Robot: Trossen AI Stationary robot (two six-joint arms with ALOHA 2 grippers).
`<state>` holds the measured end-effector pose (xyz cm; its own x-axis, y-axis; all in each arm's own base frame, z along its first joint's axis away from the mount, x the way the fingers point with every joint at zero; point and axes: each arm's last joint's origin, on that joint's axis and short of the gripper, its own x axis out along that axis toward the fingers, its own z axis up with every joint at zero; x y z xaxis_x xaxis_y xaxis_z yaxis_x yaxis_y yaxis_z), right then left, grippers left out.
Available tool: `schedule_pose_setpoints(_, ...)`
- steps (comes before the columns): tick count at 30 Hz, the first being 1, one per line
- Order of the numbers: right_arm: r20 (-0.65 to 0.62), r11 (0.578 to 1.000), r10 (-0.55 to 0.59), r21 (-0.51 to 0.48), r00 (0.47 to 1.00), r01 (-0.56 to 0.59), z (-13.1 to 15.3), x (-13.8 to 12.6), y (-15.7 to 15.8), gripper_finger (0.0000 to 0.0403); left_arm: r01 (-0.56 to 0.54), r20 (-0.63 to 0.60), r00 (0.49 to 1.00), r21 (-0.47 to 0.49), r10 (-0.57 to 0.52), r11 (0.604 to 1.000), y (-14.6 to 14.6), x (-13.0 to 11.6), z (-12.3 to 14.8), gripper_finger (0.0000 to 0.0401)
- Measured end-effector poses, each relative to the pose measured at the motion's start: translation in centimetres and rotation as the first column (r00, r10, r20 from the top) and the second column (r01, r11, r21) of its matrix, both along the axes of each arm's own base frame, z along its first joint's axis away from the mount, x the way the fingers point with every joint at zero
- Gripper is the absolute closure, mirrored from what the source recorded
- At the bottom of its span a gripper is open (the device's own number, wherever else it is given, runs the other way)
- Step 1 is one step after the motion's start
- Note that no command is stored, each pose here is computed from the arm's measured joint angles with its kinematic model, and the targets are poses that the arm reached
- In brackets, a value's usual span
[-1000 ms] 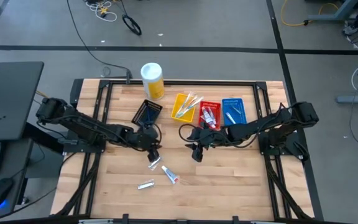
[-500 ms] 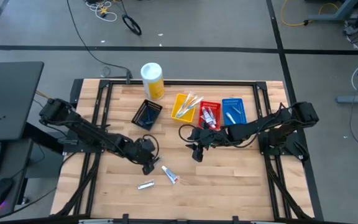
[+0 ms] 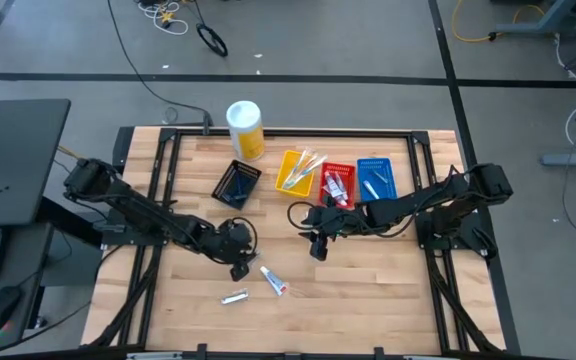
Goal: Pick & Place Travel size toiletries
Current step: Put the silver nail cutter into the blue bin
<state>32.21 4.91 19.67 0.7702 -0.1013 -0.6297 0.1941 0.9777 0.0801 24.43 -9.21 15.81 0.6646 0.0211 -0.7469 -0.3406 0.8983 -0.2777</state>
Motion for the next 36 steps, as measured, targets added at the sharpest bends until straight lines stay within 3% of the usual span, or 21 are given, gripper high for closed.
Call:
schedule_pose_setpoints(3, 0.0, 1.0, -0.001, 0.0, 1.0, 0.001, 0.0, 0.0, 0.0, 0.0229, -0.034, 0.015, 0.999, 0.063, 0.033, 0.997, 0.1, 0.2, -0.3, 0.0237)
schedule_pose_setpoints(9, 0.0, 1.0, -0.001, 0.0, 1.0, 0.001, 0.0, 0.0, 0.0, 0.0229, 0.062, -0.042, 0.998, 0.168, -0.056, 0.984, -0.2, 0.9, -2.4, 0.0196)
schedule_pose_setpoints(16, -0.002, 1.0, 0.0, 0.0, 1.0, 0.0, 0.0, 0.0, 0.0, 0.0229, 0.062, -0.07, 0.996, 0.159, -0.051, 0.985, -0.3, 1.2, -3.6, 0.0191)
schedule_pose_setpoints(21, 0.0, 1.0, 0.0, 0.001, 1.0, 0.0, 0.0, 0.0, 0.0, 0.0229, 0.042, -0.087, 0.996, 0.161, -0.028, 0.986, -0.2, 1.2, -4.0, 0.0223)
schedule_pose_setpoints(30, 0.0, 1.0, 0.0, 0.001, 1.0, 0.0, 0.0, 0.0, 0.0, 0.0229, -0.02, -0.087, 0.996, 0.132, 0.032, 0.991, 0.4, 1.3, -4.0, 0.0334)
schedule_pose_setpoints(36, 0.004, 1.0, -0.003, 0.003, 1.0, 0.003, -0.4, 0.3, 0.0, 0.0229, -0.069, 0.018, 0.998, 0.107, 0.067, 0.992, 1.2, 2.5, -3.1, 0.0327)
